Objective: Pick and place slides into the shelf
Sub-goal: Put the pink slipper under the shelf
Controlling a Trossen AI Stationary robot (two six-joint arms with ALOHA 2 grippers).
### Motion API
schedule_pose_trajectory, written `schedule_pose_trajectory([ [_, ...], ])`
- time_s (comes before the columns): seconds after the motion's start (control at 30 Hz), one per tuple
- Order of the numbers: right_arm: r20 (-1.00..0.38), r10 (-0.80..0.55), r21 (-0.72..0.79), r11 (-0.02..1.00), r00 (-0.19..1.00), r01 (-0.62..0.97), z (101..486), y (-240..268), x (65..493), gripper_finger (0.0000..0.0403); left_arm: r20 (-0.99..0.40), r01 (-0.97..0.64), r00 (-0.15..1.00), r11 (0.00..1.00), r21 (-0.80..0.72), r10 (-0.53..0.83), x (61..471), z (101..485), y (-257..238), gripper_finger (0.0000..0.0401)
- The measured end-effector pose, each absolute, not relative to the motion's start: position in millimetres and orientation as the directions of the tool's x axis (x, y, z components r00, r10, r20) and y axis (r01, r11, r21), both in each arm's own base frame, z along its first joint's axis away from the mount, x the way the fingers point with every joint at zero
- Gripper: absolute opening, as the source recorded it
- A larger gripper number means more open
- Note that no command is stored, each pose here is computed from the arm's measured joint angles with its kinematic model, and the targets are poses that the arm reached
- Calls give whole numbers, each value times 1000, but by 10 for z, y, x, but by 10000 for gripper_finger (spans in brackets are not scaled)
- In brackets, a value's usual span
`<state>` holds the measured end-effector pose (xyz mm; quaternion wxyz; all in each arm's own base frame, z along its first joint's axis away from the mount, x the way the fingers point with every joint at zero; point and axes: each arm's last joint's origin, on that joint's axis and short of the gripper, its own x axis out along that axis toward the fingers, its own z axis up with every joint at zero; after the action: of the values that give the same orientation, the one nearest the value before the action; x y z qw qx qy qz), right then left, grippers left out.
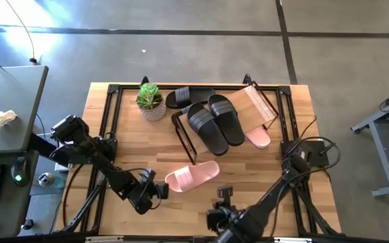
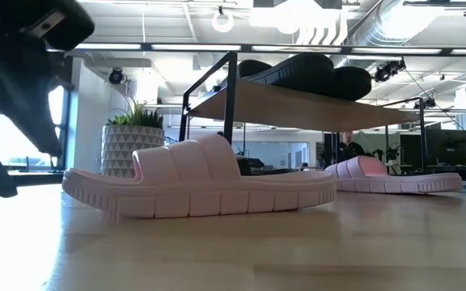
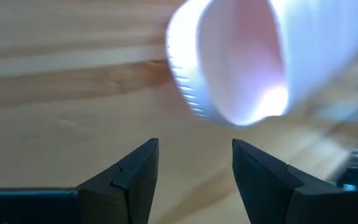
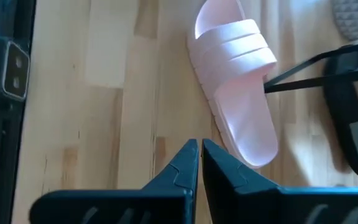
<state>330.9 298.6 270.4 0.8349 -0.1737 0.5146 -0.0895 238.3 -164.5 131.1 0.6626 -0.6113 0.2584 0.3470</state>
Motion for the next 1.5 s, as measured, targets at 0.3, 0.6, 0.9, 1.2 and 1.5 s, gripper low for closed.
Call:
schedule_pose_trajectory([
  [0.3,-788,-335,-377,926,516,25,2717,3217,3078,11,-732,-722,652,-134,-679,200,2396,1316,-1633,189],
  [0.6,-760,-346,-392,919,550,38,2725,3306,2976,11,-737,-705,629,-217,-675,248,2512,1259,-1477,189],
  [0.9,-759,-355,-393,918,545,52,2723,3333,2910,11,-773,-742,597,-220,-634,213,2634,1141,-1374,189],
  [1.2,-750,-375,-401,913,544,75,2724,3357,2834,11,-750,-734,601,-180,-655,278,2626,1116,-1362,138],
  [1.5,-722,-433,-394,899,540,193,2732,3305,2805,10,-702,-711,615,-132,-690,359,2626,1120,-1336,22],
])
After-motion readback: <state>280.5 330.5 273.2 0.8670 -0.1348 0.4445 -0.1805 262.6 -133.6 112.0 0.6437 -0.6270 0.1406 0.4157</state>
